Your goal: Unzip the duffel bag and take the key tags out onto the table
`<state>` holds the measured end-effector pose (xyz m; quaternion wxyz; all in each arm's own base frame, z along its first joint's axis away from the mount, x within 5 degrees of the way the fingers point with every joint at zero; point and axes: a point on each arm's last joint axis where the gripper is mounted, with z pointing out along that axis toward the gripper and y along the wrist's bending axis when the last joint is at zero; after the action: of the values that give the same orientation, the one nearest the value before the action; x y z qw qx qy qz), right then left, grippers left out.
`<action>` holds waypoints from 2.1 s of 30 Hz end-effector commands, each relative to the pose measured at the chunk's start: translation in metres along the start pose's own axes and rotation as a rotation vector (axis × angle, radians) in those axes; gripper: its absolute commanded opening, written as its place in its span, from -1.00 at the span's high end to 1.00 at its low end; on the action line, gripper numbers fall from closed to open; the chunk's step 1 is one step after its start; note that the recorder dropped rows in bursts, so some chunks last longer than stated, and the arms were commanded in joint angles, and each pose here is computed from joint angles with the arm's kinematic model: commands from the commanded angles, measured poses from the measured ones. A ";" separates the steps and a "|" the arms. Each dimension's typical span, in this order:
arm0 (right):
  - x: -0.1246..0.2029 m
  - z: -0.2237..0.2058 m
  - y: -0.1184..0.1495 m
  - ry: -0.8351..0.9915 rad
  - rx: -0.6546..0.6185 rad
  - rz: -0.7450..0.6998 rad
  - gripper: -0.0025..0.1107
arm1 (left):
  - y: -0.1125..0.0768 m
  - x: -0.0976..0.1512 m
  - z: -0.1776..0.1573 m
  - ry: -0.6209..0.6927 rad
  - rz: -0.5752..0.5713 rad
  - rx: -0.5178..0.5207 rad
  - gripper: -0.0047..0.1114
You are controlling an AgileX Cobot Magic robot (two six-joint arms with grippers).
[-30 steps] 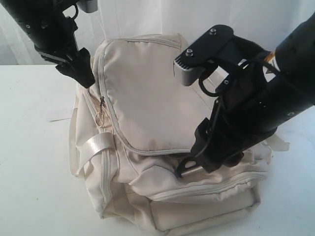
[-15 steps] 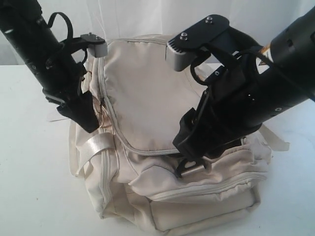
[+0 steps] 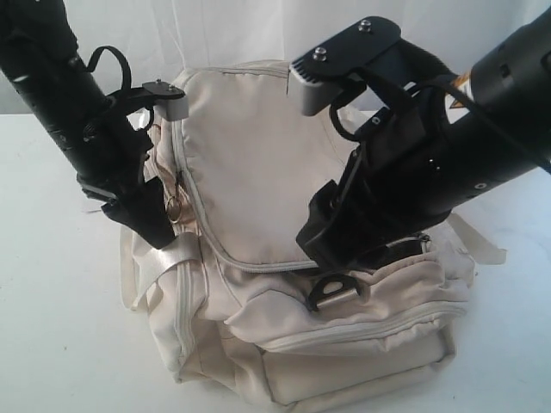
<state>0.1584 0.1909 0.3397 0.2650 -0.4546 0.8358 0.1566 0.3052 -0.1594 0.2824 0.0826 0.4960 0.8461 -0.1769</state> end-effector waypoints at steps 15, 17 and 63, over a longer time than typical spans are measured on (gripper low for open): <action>-0.004 -0.002 -0.004 -0.058 0.021 -0.006 -0.16 | 0.001 -0.017 -0.003 -0.206 0.035 -0.026 -0.24; -0.004 -0.002 -0.004 -0.058 0.021 -0.006 -0.16 | 0.002 -0.016 -0.002 -0.190 0.041 -0.038 -0.24; -0.009 -0.004 0.014 -0.126 -0.155 -0.093 -0.16 | -0.015 -0.004 -0.046 -0.185 0.075 -0.187 0.92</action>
<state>0.1549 0.1992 0.3443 0.2815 -0.4773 0.8077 0.2015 0.3025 -0.1559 0.3137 0.2030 0.4985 0.8299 -0.1468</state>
